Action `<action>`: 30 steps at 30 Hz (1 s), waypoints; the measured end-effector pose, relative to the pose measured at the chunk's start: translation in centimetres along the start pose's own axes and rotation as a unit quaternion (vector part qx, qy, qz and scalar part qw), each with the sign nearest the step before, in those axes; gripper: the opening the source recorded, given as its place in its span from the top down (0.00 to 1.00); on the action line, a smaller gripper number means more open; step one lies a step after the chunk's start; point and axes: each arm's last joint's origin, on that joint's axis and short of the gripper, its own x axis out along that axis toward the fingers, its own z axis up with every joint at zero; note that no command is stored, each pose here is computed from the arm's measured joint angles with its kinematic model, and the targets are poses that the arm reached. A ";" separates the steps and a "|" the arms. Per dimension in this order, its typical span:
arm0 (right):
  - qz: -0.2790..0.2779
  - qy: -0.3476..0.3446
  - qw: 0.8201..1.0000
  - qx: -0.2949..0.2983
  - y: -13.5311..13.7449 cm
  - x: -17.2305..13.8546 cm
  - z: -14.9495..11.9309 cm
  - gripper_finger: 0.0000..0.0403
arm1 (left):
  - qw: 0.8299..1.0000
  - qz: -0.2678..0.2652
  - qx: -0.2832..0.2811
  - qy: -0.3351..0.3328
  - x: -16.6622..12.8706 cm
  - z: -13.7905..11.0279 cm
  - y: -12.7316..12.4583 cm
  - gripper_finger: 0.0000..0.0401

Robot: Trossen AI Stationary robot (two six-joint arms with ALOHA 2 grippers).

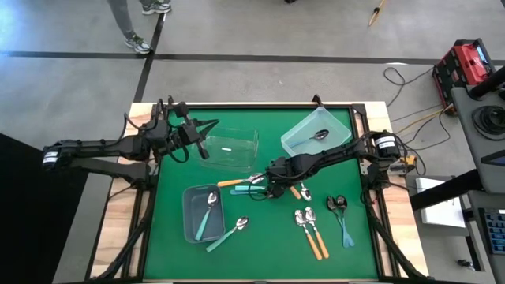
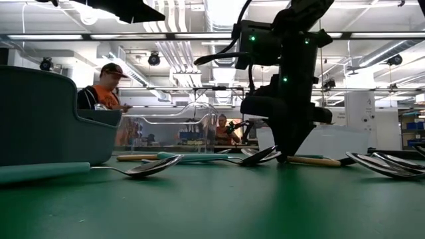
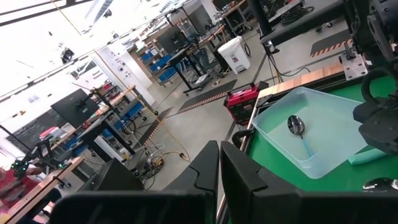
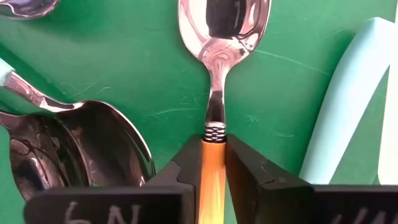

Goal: Sort silverware by color (type)
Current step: Put the orange spoon into the transparent bin

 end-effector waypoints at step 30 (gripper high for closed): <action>0.068 -0.254 0.951 -0.161 -0.1 -16.8 5.0 0.90 | 0.988 -0.042 -0.116 -0.097 -4.2 -0.5 1.3 1.00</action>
